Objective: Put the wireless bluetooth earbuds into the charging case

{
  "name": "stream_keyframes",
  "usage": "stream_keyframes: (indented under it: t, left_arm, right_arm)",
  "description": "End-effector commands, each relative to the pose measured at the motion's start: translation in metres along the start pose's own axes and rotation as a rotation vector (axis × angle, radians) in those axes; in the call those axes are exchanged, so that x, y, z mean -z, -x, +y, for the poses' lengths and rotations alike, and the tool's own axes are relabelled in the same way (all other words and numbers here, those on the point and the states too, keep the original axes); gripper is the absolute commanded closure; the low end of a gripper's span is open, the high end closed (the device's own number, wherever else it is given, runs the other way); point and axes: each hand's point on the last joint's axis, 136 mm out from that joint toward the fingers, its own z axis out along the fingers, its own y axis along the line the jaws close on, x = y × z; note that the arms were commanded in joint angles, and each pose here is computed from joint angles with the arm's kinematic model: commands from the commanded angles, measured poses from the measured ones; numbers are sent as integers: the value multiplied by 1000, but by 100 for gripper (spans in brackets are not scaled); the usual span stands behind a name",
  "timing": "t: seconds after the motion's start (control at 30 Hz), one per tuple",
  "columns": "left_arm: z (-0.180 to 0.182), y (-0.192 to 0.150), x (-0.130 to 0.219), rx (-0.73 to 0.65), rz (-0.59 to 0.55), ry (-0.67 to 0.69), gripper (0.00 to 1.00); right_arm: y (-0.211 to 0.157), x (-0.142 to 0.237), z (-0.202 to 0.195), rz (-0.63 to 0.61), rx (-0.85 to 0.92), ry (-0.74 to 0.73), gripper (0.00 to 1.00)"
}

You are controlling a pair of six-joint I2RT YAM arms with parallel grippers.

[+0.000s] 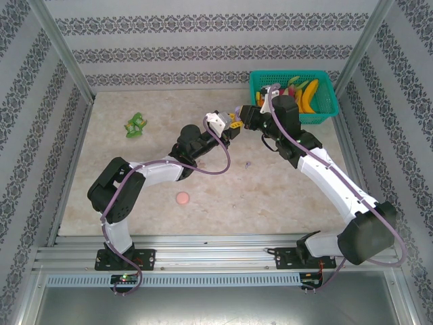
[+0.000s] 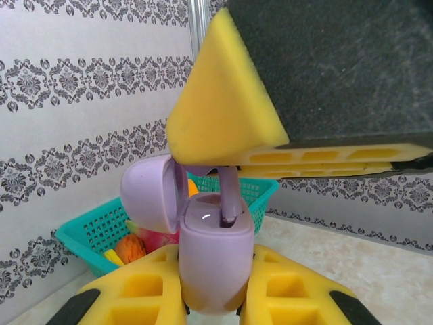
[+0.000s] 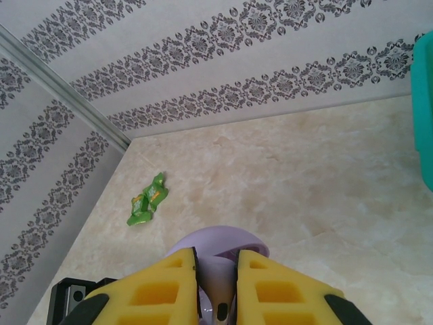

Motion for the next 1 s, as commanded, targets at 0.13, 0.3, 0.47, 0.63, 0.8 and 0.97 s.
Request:
stream_keyframes:
  t: [0.13,0.3,0.47,0.63,0.8,0.97]
  left_arm:
    - [-4,46,-6,-29,-131,-13,100]
    - [-3,47,-6,-30,-132,-11,100]
    - [-4,45,-7,-28,-128,-12,100]
    - [-4,44,-7,-25,-123,-16,100]
    - [-4,44,-7,-27,-124,-17,100]
    - [-4,44,-7,-28,-123,-16,100]
  right_arm:
    - [-38,-10,5,166,84,25,86]
    - [-43,-13,7,192,134,18,85]
    - [-37,-9,4,172,149,-6,85]
    - [-22,-4,5,134,144,-6,85]
    - [-18,-4,6,136,154,-2,86]
    - [-21,-3,5,149,172,-3,86]
